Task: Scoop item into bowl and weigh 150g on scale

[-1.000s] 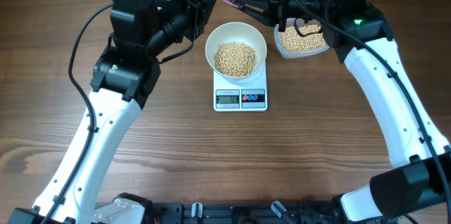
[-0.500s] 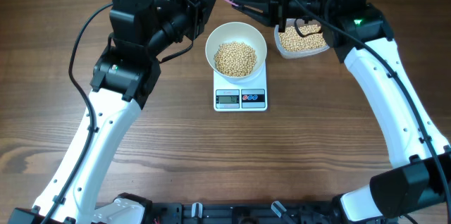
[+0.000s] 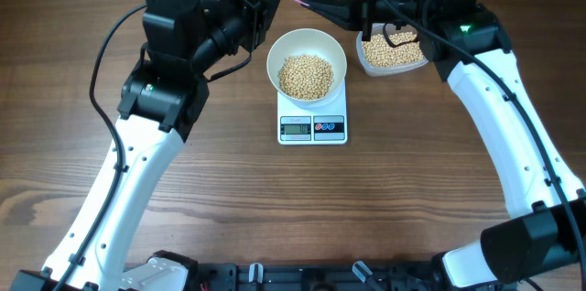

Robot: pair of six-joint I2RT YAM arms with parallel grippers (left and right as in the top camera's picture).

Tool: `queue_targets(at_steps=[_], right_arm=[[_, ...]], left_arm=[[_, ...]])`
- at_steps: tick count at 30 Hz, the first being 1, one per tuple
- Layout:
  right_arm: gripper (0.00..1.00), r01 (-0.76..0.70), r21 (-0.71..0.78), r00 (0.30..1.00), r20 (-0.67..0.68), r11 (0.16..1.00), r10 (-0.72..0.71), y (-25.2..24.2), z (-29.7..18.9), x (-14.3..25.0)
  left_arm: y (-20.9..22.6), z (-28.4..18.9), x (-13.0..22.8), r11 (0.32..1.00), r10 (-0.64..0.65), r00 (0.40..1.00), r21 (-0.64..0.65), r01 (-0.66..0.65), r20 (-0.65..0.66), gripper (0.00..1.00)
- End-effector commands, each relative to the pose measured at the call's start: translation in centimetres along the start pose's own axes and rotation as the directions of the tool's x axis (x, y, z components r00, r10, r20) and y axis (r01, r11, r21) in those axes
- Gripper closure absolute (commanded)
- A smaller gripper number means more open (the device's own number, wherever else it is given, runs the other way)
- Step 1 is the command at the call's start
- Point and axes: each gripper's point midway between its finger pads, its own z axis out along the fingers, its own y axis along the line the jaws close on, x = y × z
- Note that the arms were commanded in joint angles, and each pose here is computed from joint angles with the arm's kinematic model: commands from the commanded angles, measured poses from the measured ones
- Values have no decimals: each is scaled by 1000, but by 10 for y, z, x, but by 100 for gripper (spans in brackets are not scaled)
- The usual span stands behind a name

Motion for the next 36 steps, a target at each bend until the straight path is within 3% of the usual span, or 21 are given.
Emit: queue_targets(at_steps=[1, 3, 8, 17, 26, 32, 36], right_arm=[[96, 59, -11, 998, 24, 998, -58, 14, -2, 2], [96, 84, -3, 995, 48, 996, -84, 13, -2, -2], [96, 116, 9, 987, 114, 993, -116, 12, -9, -17], [96, 197, 105, 939, 264, 975, -219, -8, -62, -61], [95, 157, 407, 877, 361, 900, -316, -82, -142, -91], [96, 193, 643, 854, 261, 741, -450, -118, -177, -84], [96, 158, 839, 843, 160, 521, -514, -144, -213, -80]], left_arm=[[6, 6, 8, 1000, -5, 1000, -14, 4, -26, 60], [7, 5, 8, 1000, -2, 1000, -16, 1, -26, 32], [18, 5, 10, 998, -17, 999, -62, 15, -30, 18], [38, 3, 8, 980, 142, 989, -138, -145, -34, 14], [75, -5, 1, 902, 315, 947, -291, -319, -61, 15], [113, -22, 5, 794, 414, 889, -400, -458, -196, 15], [141, -41, 4, 709, 431, 855, -477, -519, -290, 15]])
